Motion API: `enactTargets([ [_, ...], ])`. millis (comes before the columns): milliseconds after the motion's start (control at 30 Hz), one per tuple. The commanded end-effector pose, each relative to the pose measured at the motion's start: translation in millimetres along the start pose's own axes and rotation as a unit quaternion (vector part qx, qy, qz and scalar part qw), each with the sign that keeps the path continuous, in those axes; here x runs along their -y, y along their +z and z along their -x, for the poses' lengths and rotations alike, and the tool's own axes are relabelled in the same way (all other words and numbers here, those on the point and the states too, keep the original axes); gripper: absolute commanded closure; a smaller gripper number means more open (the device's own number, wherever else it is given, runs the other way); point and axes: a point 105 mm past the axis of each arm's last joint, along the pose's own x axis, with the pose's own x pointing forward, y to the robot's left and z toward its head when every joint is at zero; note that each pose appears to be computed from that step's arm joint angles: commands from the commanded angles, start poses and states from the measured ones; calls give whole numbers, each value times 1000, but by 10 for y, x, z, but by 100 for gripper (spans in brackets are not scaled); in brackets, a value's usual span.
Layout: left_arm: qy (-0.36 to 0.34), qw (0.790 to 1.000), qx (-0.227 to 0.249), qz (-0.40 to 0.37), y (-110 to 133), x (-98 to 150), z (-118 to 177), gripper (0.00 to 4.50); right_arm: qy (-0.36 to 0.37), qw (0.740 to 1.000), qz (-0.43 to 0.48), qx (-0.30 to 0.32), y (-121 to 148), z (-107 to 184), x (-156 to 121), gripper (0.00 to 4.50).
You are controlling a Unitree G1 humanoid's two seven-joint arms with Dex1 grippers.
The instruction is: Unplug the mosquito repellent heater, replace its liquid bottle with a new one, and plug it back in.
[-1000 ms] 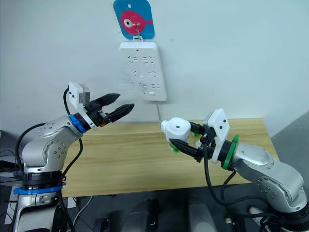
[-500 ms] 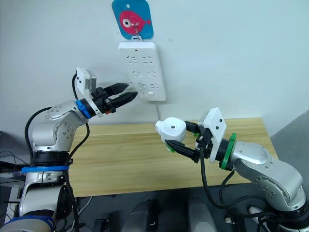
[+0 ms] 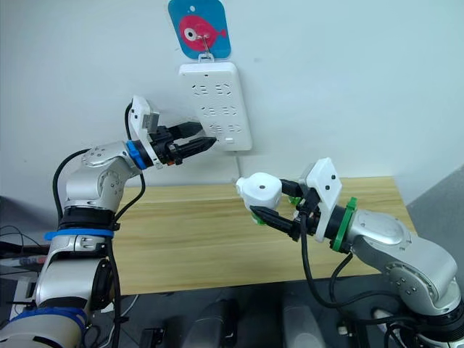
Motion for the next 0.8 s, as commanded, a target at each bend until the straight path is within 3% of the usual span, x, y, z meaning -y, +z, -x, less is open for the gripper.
enactTargets([
  [33, -30, 999, 19, -27, 186, 65, -69, 148, -2, 999, 21, 35, 204, 48, -46, 148],
  [200, -31, 999, 22, -36, 206, 60, -110, 148, -10, 999, 13, 38, 224, 73, -28, 148],
  [467, 33, 997, 28, -57, 184, -116, -52, 148, -14, 999, 12, 34, 216, 83, -37, 148],
  [800, -43, 998, 33, -44, 210, 111, -237, 148, -12, 999, 12, 32, 209, 82, -30, 148],
])
